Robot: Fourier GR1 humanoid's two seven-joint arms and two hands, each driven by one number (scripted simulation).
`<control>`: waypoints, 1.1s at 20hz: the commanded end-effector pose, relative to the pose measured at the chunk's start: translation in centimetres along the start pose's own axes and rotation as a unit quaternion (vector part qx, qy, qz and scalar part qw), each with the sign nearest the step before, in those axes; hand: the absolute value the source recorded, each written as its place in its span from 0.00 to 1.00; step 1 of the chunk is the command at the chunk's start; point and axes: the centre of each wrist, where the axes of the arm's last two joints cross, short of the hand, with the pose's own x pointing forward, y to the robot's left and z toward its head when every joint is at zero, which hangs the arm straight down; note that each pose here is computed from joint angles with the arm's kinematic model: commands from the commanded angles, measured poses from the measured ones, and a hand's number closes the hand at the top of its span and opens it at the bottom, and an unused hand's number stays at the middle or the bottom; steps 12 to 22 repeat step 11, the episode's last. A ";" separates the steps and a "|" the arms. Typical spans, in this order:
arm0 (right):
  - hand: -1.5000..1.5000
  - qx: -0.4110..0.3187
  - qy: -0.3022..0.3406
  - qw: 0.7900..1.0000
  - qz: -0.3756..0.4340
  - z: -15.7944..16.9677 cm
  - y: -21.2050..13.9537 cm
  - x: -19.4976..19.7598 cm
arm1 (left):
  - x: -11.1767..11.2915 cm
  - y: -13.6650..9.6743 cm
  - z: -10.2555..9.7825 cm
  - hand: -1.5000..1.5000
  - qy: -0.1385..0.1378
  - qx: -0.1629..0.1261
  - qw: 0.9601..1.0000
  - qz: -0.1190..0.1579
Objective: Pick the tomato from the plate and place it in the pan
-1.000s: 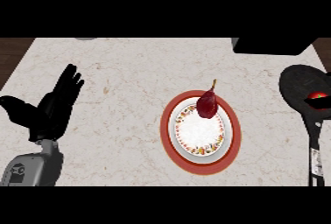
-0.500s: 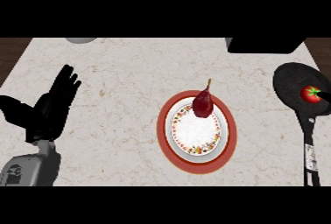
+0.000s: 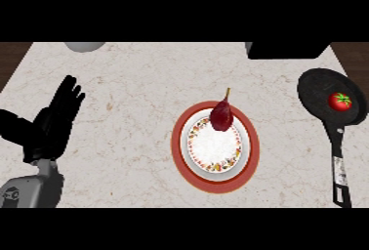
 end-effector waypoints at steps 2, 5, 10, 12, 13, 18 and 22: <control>0.00 0.031 -0.024 0.999 -0.022 2.0 -5.1 -1.3 | -0.3 0.3 -0.7 0.50 0.005 -0.001 1.000 -0.001; 0.00 0.030 -0.027 0.999 -0.018 3.2 -7.7 -1.7 | -2.0 -0.1 0.8 0.50 0.002 -0.011 1.000 0.004; 0.00 0.021 -0.020 0.999 -0.015 4.6 -7.0 -3.1 | -0.2 -1.0 -0.7 0.50 -0.008 -0.007 1.000 -0.002; 0.00 0.019 -0.016 1.000 -0.010 6.4 -6.2 -5.0 | -1.7 -1.8 1.1 0.50 -0.002 -0.008 1.000 0.004; 0.00 0.019 -0.016 1.000 -0.010 6.4 -6.2 -5.0 | -1.7 -1.8 1.1 0.50 -0.002 -0.008 1.000 0.004; 0.00 0.019 -0.016 1.000 -0.010 6.4 -6.2 -5.0 | -1.7 -1.8 1.1 0.50 -0.002 -0.008 1.000 0.004; 0.00 0.019 -0.016 1.000 -0.010 6.4 -6.2 -5.0 | -1.7 -1.8 1.1 0.50 -0.002 -0.008 1.000 0.004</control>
